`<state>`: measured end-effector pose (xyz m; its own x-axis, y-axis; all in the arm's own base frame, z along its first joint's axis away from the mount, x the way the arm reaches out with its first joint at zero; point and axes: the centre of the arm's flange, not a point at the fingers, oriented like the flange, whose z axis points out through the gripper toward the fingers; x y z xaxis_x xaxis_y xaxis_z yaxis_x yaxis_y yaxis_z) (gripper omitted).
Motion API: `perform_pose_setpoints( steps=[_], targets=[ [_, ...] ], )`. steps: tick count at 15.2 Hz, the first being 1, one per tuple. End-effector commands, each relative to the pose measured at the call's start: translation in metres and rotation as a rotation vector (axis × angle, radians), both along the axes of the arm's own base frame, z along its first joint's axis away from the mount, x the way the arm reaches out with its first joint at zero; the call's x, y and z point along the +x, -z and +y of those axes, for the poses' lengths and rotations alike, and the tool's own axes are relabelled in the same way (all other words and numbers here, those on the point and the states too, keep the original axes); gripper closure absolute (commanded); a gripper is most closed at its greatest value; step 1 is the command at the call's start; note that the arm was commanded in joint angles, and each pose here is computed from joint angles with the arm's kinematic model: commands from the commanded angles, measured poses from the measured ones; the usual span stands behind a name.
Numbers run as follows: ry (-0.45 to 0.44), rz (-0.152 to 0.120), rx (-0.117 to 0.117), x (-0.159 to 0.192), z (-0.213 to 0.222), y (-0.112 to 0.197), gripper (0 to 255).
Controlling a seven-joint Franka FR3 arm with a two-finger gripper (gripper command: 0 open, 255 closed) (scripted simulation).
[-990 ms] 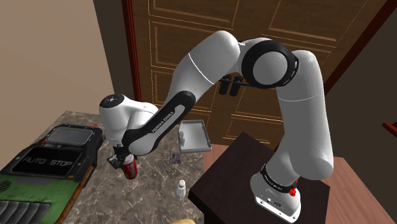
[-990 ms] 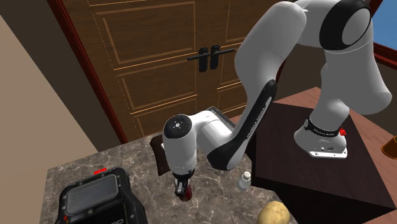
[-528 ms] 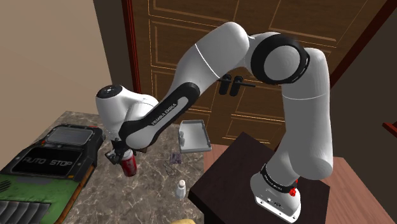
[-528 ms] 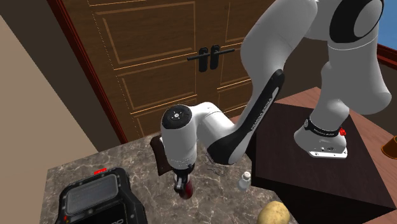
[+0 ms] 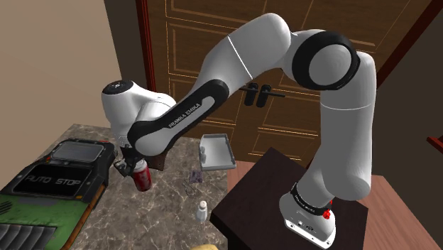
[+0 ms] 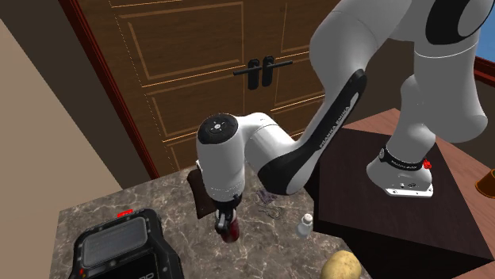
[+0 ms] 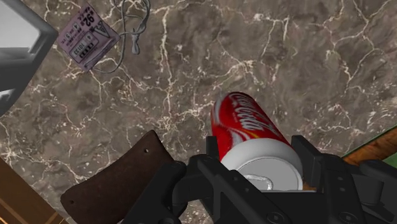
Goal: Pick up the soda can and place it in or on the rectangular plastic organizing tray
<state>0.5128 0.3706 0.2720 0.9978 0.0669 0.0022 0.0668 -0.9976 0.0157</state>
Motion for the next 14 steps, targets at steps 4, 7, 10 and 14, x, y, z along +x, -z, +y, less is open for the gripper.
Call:
perform_pose_setpoints(
  steps=[4, 7, 10, 14],
  targets=[
    [0.000, 0.000, 0.000, 0.000, -0.001, -0.027, 255],
    [0.000, 0.000, 0.000, 0.000, -0.001, -0.042, 255],
    [0.000, 0.000, 0.000, 0.000, -0.001, -0.058, 255],
    [0.000, 0.000, 0.000, 0.000, -0.001, -0.079, 255]
  ],
)
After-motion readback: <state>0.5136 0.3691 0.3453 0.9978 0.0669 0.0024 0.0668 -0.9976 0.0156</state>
